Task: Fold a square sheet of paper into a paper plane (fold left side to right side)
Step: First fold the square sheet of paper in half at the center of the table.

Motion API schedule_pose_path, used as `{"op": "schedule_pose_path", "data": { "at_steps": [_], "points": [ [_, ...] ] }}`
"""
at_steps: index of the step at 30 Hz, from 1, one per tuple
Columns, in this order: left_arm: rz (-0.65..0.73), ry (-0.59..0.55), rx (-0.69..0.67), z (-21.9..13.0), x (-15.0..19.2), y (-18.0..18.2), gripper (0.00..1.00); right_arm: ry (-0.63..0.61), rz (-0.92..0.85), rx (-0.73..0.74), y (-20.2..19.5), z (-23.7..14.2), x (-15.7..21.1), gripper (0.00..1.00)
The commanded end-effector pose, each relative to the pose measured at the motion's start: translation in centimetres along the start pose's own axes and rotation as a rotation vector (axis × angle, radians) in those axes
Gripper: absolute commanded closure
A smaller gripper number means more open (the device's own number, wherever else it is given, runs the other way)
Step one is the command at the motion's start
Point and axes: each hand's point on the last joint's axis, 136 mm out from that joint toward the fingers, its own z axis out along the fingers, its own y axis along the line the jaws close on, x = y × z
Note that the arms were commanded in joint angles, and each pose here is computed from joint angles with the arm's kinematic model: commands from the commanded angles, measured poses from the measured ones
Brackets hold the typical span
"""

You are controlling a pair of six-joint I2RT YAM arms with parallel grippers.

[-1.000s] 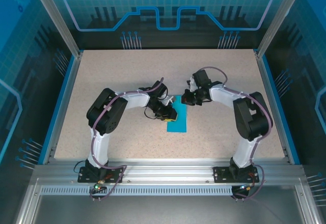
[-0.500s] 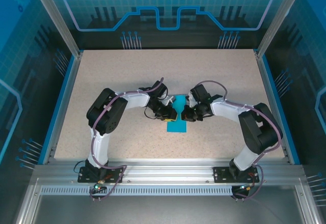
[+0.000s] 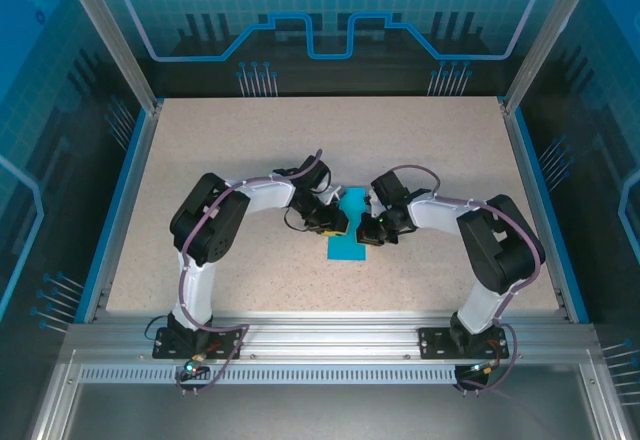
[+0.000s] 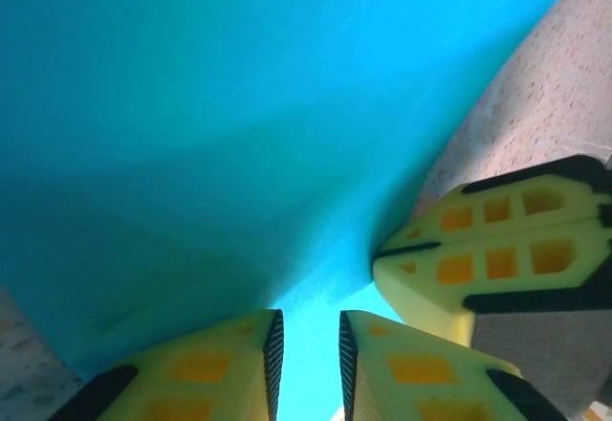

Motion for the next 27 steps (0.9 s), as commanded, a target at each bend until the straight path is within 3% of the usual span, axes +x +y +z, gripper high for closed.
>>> {"op": "schedule_pose_path", "data": {
  "at_steps": [1, 9, 27],
  "points": [
    [0.049, -0.067, -0.021, -1.2, -2.0, -0.7, 0.76, 0.093, 0.029, 0.139, -3.3, 1.1, 2.7, 1.0],
    [0.1, -0.122, -0.005, -0.7, -3.9, 0.2, 0.78, 0.103, 0.03, 0.155, -3.8, 1.3, 2.8, 1.0],
    [0.078, -0.125, -0.016, 0.8, -3.3, 2.5, 0.78, 0.117, 0.026, 0.185, -4.6, 1.4, 3.1, 1.0]
  ]
}}
